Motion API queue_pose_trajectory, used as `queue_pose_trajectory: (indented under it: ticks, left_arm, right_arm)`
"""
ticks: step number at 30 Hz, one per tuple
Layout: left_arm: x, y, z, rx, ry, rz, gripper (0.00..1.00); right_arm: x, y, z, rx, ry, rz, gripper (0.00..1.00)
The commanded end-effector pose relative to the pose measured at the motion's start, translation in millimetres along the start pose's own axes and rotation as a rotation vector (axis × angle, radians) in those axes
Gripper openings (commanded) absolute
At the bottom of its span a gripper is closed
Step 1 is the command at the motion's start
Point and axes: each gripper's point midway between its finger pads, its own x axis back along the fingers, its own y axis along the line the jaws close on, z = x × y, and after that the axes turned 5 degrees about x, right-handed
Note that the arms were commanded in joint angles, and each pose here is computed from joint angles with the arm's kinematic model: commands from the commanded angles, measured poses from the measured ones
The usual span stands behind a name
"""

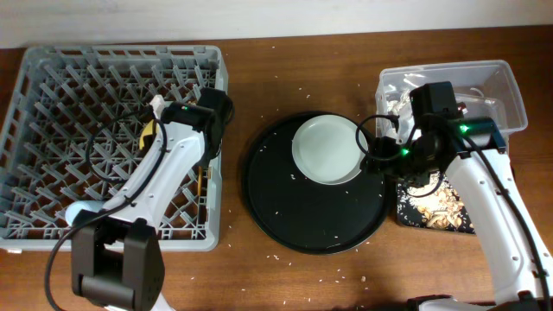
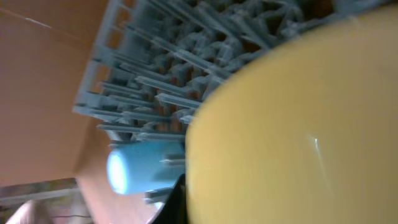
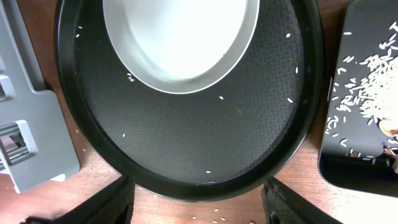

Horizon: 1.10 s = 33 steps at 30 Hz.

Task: Sort waste into correct bins and load items into the dishwasher rack
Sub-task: 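Lift the yellow bowl with the left gripper and carry it to the rack, then set the yellow bowl on its side in the rack and release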

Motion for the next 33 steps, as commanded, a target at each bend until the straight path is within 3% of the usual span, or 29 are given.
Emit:
queue_pose_trajectory:
  ticks: [1, 5, 12, 16, 22, 26, 29, 33]
  left_arm:
    - [0, 12, -17, 0.021, -0.078, -0.073, 0.01]
    - [-14, -1, -9, 0.024, -0.081, -0.080, 0.02]
    - [-17, 30, -22, -0.001, -0.151, -0.229, 0.03]
    - [-29, 20, -8, 0.021, -0.051, -0.150, 0.01]
    - [-37, 6, 0, 0.022, -0.012, -0.114, 0.06]
    - [-33, -10, 20, -0.004, 0.094, -0.014, 0.19]
    - [-24, 6, 9, 0.003, 0.070, -0.037, 0.00]
    - [-21, 43, -14, 0.020, -0.029, -0.162, 0.00]
  right_arm:
    - [7, 3, -3, 0.018, -0.026, -0.011, 0.67]
    - [7, 3, -3, 0.029, -0.024, -0.010, 0.67]
    - [7, 3, -3, 0.036, -0.025, -0.011, 0.70]
    - [7, 3, -3, 0.036, -0.026, -0.011, 0.70]
    - [7, 3, -3, 0.036, -0.025, -0.011, 0.70]
    - [7, 3, -3, 0.036, -0.025, -0.010, 0.70]
    - [7, 3, -3, 0.036, -0.025, -0.011, 0.70]
    - [7, 3, -3, 0.036, -0.025, -0.011, 0.70]
